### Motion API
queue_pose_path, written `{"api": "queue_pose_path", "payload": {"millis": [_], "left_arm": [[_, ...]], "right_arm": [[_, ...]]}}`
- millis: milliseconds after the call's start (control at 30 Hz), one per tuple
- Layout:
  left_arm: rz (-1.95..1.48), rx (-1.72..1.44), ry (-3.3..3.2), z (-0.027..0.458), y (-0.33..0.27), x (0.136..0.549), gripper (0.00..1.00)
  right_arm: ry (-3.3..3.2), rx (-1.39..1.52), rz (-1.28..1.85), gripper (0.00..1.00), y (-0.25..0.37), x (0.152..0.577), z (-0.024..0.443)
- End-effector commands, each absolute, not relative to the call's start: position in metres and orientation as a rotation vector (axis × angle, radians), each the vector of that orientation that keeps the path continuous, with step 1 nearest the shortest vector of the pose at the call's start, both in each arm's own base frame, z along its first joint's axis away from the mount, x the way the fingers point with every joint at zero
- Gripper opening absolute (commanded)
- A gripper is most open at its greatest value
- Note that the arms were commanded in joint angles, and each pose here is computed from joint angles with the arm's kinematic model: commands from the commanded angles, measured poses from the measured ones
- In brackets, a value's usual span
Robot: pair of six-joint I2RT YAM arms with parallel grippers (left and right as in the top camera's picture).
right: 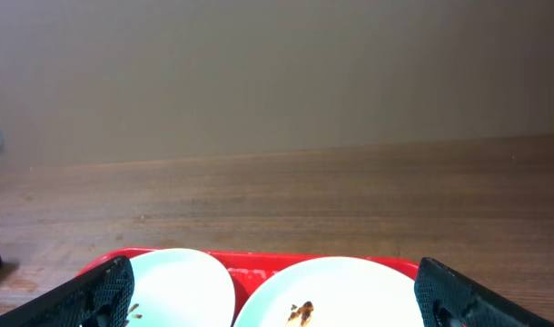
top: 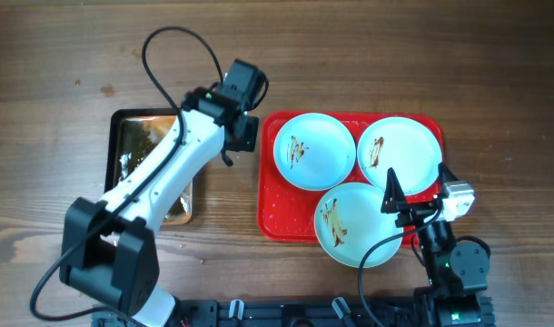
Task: Clean dirty plates on tray and stack at the side
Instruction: 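Lower the left gripper and grasp the orange-green sponge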
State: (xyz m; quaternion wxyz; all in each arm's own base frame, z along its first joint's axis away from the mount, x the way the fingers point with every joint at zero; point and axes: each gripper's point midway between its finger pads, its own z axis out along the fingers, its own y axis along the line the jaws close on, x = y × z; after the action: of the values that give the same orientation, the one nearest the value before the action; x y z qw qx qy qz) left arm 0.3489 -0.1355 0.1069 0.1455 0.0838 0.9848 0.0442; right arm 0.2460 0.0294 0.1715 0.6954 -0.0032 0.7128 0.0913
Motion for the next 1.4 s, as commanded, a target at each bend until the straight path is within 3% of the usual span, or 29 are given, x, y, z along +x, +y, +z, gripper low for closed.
{"api": "queue_pose_path", "payload": {"millis": [0, 167, 200, 267, 433, 567, 700, 800, 967, 1100, 1367], "left_arm": [[0.260, 0.169, 2.719, 0.160, -0.110, 0.356, 0.04], [0.356, -0.251, 2.918, 0.131, -0.021, 0.325, 0.04], [0.290, -0.227, 2.972, 0.122, -0.016, 0.320, 0.11], [0.172, -0.141, 3.038, 0.104, -0.009, 0.313, 0.41], [-0.144, 0.098, 3.043, 0.068, -0.018, 0.309, 0.59], [-0.133, 0.271, 3.028, 0.067, -0.012, 0.309, 0.89], [-0.126, 0.149, 3.056, 0.062, 0.013, 0.306, 0.87], [-0.149, 0.064, 3.052, 0.062, 0.027, 0.305, 0.79], [-0.178, 0.024, 3.043, 0.054, 0.025, 0.306, 0.79], [-0.217, -0.006, 3.105, 0.028, 0.022, 0.304, 0.71], [-0.229, 0.042, 3.012, 0.008, 0.009, 0.338, 0.64]], "right_arm": [[1.585, -0.037, 0.206, 1.00, 0.033, 0.245, 0.173], [1.585, -0.037, 0.206, 1.00, 0.033, 0.245, 0.173], [1.585, -0.037, 0.206, 1.00, 0.033, 0.245, 0.173], [1.585, -0.037, 0.206, 1.00, 0.033, 0.245, 0.173], [1.585, -0.037, 0.206, 1.00, 0.033, 0.245, 0.173], [1.585, -0.037, 0.206, 1.00, 0.033, 0.245, 0.173], [1.585, -0.037, 0.206, 1.00, 0.033, 0.245, 0.173], [1.585, -0.037, 0.206, 1.00, 0.033, 0.245, 0.173], [1.585, -0.037, 0.206, 1.00, 0.033, 0.245, 0.173], [1.585, -0.037, 0.206, 1.00, 0.033, 0.245, 0.173], [1.585, -0.037, 0.206, 1.00, 0.033, 0.245, 0.173]]}}
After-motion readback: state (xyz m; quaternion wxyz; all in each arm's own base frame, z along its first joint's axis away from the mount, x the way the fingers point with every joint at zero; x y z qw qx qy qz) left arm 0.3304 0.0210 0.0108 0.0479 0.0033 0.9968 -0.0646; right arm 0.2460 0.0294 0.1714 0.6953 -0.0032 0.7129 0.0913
